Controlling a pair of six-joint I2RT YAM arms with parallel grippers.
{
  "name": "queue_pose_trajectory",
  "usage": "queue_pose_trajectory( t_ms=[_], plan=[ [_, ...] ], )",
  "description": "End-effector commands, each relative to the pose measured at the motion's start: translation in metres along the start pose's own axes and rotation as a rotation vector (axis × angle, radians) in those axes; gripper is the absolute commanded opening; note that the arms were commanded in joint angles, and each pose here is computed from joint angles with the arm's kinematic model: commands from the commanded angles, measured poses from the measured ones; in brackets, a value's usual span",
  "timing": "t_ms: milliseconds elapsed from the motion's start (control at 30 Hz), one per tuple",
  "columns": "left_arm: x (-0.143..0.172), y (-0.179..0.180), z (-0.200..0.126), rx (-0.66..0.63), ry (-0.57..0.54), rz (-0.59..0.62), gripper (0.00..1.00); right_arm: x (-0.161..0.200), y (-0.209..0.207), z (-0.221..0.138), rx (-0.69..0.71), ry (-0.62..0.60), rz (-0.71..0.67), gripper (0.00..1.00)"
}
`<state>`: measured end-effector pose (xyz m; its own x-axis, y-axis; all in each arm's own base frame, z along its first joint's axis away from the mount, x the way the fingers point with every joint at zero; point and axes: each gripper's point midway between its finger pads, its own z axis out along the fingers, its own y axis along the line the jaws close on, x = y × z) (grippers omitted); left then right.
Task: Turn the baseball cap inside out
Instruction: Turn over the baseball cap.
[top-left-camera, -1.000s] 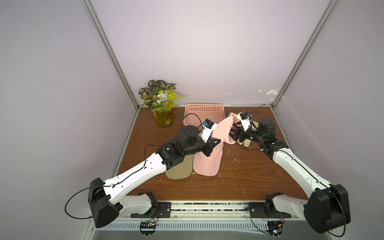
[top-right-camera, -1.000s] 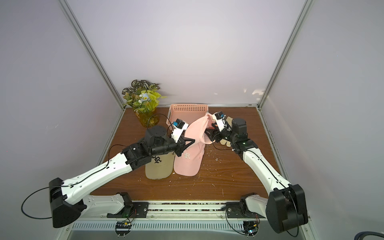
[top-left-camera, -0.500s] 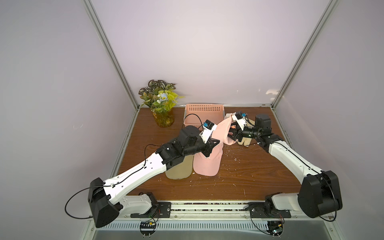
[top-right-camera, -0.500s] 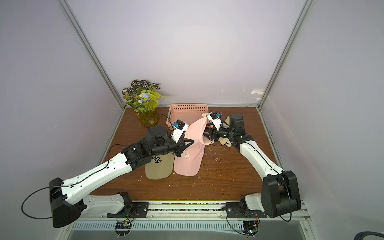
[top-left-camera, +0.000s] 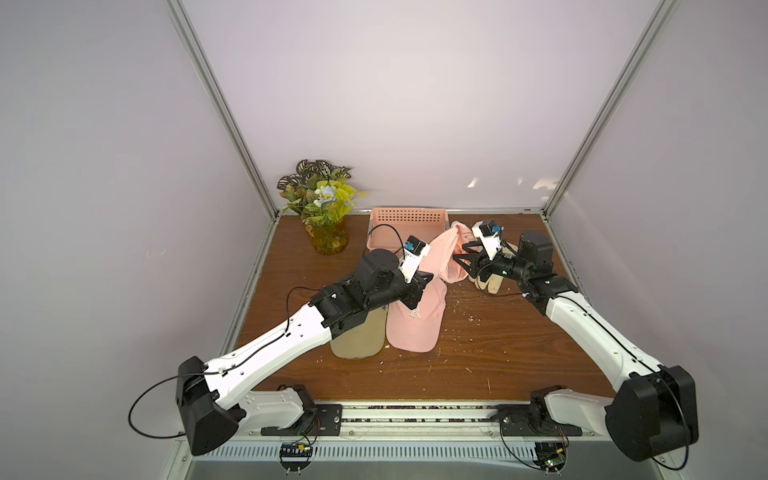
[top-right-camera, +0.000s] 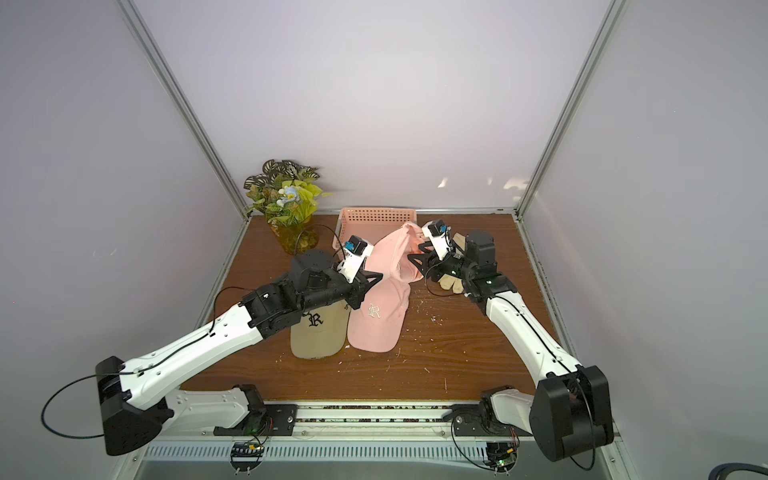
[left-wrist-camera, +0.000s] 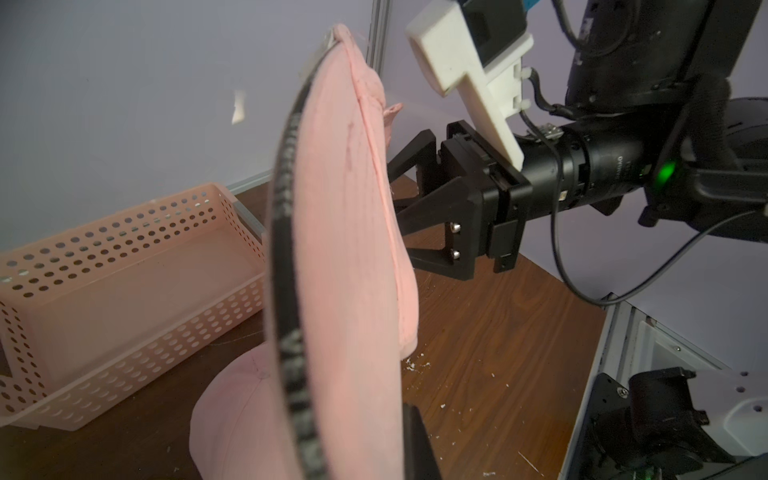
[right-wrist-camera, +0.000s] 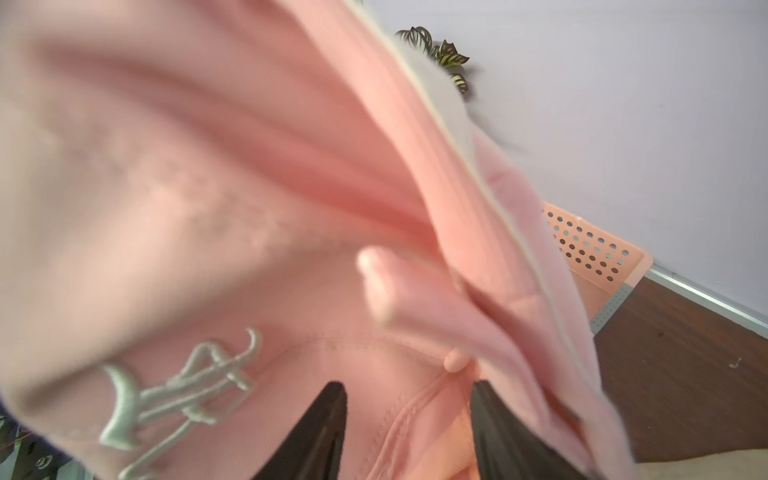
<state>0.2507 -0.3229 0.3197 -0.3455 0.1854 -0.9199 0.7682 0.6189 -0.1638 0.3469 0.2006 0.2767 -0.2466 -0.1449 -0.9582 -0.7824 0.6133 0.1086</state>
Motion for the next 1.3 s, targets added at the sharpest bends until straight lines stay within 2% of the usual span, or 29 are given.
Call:
queue_pose_trajectory(
  t_ms=[0,100,167,300,433,600,700,967,1267],
  plan=[
    [-0.024,-0.008,-0.006,0.038,-0.064,0.069,0.00,0.000,-0.003,0.004,-0.010,0.014,0.006,0.58],
    [-0.023,-0.017,-0.001,0.093,-0.047,0.073,0.00,0.007,-0.006,0.008,-0.010,0.050,0.032,0.61],
    [-0.016,-0.023,0.007,0.137,-0.012,0.058,0.00,0.015,-0.014,0.006,0.042,0.078,0.059,0.61],
    [0.006,-0.038,0.030,0.243,0.063,-0.035,0.00,0.052,-0.026,-0.006,0.178,0.152,0.160,0.63],
    [0.033,-0.046,0.053,0.313,0.125,-0.148,0.00,0.093,-0.025,-0.019,0.246,0.178,0.274,0.65],
    [0.076,-0.035,0.083,0.267,0.219,-0.321,0.00,0.141,-0.030,-0.039,0.388,0.197,0.429,0.66],
    [0.100,-0.035,0.097,0.254,0.276,-0.374,0.00,0.166,-0.034,-0.050,0.467,0.225,0.489,0.66],
    [0.143,-0.022,0.124,0.133,0.417,-0.381,0.00,0.216,-0.037,-0.048,0.516,0.332,0.599,0.66],
    [0.154,-0.016,0.129,0.076,0.465,-0.344,0.00,0.235,-0.061,-0.044,0.643,0.391,0.667,0.62]
  ],
)
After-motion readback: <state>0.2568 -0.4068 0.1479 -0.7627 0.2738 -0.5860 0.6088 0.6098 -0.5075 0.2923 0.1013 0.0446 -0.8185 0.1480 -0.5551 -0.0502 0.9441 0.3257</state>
